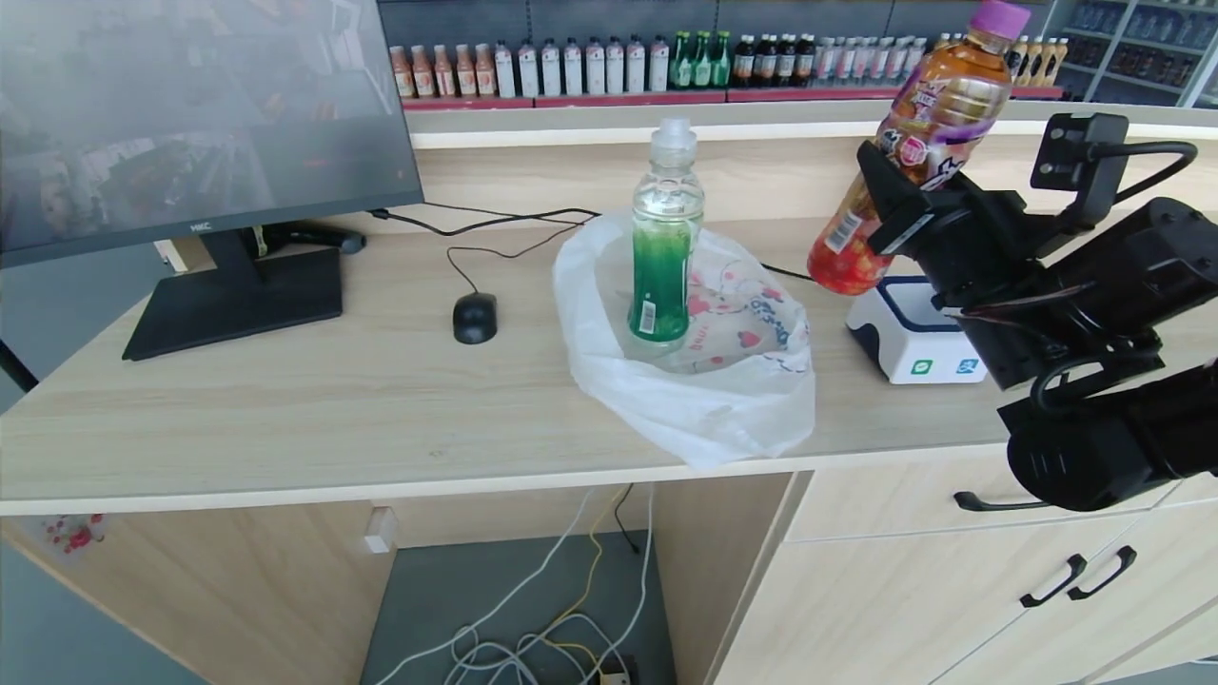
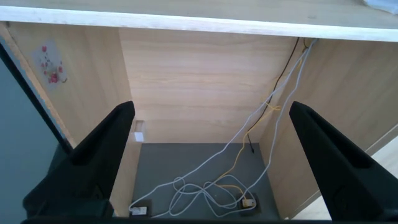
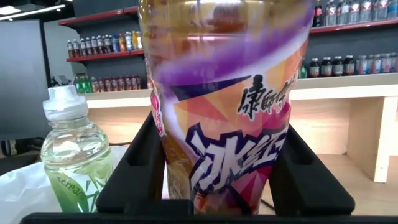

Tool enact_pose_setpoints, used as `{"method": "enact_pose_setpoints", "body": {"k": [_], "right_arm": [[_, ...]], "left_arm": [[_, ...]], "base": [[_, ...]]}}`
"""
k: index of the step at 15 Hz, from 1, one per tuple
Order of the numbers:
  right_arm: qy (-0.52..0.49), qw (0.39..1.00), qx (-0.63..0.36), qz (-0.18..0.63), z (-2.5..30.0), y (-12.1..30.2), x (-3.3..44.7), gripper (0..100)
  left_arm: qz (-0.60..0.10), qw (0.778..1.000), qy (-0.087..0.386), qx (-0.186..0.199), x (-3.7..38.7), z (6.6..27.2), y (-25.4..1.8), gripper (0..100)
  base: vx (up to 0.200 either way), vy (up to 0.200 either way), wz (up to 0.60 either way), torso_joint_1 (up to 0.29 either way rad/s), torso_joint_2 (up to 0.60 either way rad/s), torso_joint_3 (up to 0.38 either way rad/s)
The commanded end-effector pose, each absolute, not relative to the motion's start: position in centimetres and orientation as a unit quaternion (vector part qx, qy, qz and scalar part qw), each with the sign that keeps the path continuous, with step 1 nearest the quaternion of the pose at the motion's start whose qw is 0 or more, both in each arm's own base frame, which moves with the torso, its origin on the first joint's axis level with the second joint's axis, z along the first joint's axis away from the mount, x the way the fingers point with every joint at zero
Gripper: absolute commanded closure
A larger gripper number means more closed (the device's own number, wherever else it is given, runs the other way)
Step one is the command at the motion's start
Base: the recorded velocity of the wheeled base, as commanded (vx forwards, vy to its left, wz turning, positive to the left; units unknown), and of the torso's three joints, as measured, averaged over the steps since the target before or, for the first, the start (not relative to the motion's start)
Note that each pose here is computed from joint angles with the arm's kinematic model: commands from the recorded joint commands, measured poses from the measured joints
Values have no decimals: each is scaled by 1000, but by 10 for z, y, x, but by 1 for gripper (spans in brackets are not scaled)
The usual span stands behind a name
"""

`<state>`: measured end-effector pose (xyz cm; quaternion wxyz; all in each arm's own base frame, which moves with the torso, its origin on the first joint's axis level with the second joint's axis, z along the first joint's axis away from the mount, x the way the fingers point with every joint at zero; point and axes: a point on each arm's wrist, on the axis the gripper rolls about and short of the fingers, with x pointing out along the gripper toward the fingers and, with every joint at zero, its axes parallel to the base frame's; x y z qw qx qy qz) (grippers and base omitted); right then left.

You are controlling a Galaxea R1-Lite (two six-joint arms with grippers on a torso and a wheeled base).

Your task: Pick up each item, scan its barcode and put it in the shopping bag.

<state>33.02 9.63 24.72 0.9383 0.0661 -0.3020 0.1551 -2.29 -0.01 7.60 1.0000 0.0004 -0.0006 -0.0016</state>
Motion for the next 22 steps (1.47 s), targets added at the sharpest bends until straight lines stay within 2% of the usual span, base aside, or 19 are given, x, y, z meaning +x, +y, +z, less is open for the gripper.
{"method": "enact_pose_setpoints", "body": {"k": [1, 11, 22], "right_arm": [[-304, 938, 62, 157, 248, 96, 330, 100], [-284, 943, 49, 164, 234, 103, 332, 100], [-263, 944, 38, 194, 205, 141, 357, 100]], "left_arm": [[-2, 1000, 0, 1, -23, 76, 0, 0], [-2, 1000, -1, 1, -23, 76, 0, 0], [-2, 1000, -1, 0, -23, 76, 0, 0]], "base": [[0, 0, 0, 0, 0, 0], [0, 0, 0, 0, 0, 0], [0, 0, 0, 0, 0, 0]]}}
